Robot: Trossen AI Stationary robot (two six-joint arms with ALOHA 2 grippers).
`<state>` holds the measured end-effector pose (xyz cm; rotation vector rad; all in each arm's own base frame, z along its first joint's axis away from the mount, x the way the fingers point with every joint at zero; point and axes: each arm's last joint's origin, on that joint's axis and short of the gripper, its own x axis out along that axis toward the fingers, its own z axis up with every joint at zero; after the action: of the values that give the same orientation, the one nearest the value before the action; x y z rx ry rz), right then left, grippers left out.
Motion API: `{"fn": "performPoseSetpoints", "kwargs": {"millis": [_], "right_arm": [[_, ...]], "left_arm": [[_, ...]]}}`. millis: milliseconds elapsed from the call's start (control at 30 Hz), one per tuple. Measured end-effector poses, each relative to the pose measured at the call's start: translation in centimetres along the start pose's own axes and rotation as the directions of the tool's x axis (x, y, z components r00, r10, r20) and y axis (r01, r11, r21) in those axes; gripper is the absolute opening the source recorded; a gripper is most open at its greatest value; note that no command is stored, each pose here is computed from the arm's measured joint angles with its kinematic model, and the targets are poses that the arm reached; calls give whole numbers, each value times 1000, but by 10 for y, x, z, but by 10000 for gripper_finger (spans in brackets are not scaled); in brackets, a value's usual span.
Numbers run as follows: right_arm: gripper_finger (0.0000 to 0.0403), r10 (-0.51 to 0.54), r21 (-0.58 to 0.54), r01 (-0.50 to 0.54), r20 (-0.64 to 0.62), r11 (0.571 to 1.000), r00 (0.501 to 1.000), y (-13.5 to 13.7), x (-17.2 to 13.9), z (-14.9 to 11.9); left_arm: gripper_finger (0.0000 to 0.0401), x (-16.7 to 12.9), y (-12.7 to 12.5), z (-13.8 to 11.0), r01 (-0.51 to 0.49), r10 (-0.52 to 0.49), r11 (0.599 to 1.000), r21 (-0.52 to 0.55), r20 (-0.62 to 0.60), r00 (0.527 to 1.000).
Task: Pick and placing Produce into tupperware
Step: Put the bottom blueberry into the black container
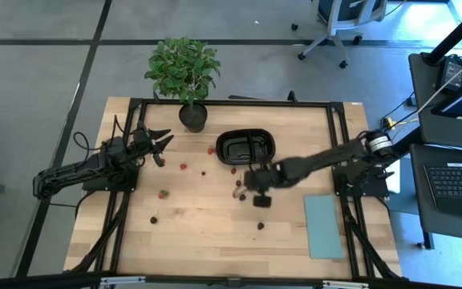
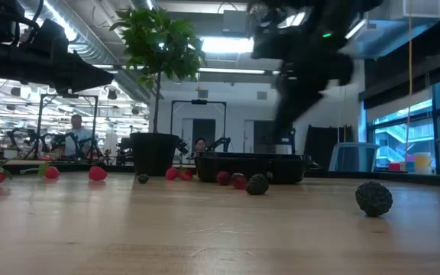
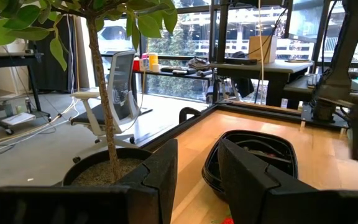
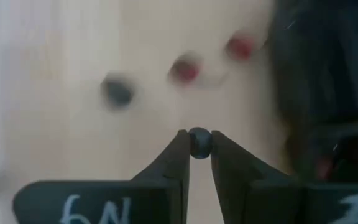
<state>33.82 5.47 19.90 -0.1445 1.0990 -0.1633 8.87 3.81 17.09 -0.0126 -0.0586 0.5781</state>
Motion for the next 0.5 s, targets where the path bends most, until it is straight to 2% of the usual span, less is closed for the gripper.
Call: {"fn": "performPoseSetpoints", "kwargs": {"millis": [167,333,400,500], "right_arm": [[55,-51,-20,53,73,998,996,-43,10,12],[55,-123,29,120,144,992,982,-88,18,20],[55,-123,47,116,205,992,971,-102,19,24],[55,-62,66,44,296,997,953,-116,24,24]], "left_arm": [[110,0,0,0,0,0,1000,0,-1,1000],[110,0,0,0,0,0,1000,0,-1,1000],[110,0,0,0,0,0,1000,0,0,1000],[110,0,0,0,0,0,1000,0,-1,1000]]}}
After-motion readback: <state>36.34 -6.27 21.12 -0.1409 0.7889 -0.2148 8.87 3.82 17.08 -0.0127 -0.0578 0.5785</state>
